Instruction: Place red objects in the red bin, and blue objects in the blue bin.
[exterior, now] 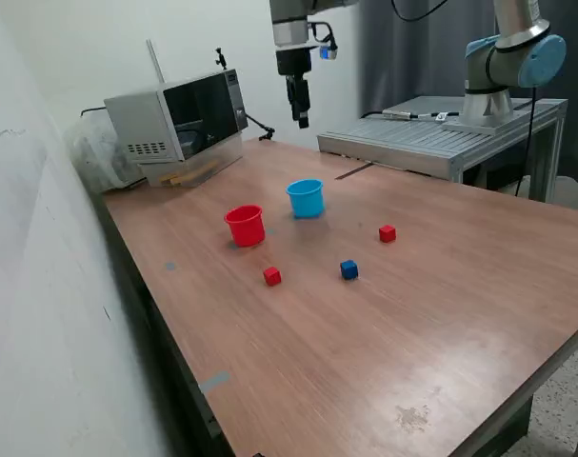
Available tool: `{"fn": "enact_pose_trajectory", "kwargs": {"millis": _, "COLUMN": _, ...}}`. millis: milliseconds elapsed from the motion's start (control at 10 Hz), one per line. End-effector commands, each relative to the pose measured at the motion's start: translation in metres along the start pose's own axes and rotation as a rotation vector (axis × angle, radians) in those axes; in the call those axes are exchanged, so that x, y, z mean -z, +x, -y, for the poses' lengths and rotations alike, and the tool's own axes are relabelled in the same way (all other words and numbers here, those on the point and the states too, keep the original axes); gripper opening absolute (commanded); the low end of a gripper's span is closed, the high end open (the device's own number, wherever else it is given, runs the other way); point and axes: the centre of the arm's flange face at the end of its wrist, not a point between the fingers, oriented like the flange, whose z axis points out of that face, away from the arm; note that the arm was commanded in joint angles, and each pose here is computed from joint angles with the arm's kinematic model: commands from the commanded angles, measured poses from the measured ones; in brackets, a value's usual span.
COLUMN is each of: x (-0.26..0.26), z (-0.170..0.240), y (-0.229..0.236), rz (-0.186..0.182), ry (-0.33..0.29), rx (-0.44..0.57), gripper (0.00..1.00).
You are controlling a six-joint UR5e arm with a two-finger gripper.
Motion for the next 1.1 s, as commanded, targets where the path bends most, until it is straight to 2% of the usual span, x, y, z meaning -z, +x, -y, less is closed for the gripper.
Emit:
{"fn": "enact_pose_trajectory", "kwargs": {"millis": 0, "x": 0.077, "z": 0.038, "y": 0.055, "rz": -0.018, "ry": -0.031, "rx": 0.122, "gripper": 1.0}}
{"fn": "enact_pose_trajectory", "kwargs": {"millis": 100, "x": 0.087, "z": 0.057, "y": 0.079, "rz": -0.024, "ry": -0.02, "rx": 0.168, "gripper": 1.0}}
{"fn": "enact_pose_trajectory", "kwargs": {"millis": 500, "x": 0.109, "z": 0.143, "y": 0.182, "rz": -0.054, "ry": -0.037, "rx": 0.379, "gripper": 1.0}}
{"fn": "enact_pose_trajectory", "kwargs": {"millis": 700, "x": 0.119, "z": 0.173, "y": 0.228, "rz": -0.077, "ry": -0.064, "rx": 0.452, "gripper": 1.0}}
{"fn": "enact_pose_trajectory", "kwargs": {"millis": 800, "x": 0.103, "z": 0.171, "y": 0.258, "rz": -0.082, "ry": -0.057, "rx": 0.425, "gripper": 1.0}}
{"fn": "enact_pose_trajectory", "kwargs": {"millis": 1000, "x": 0.032, "z": 0.153, "y": 0.314, "rz": -0.057, "ry": 0.004, "rx": 0.33, "gripper": 1.0}}
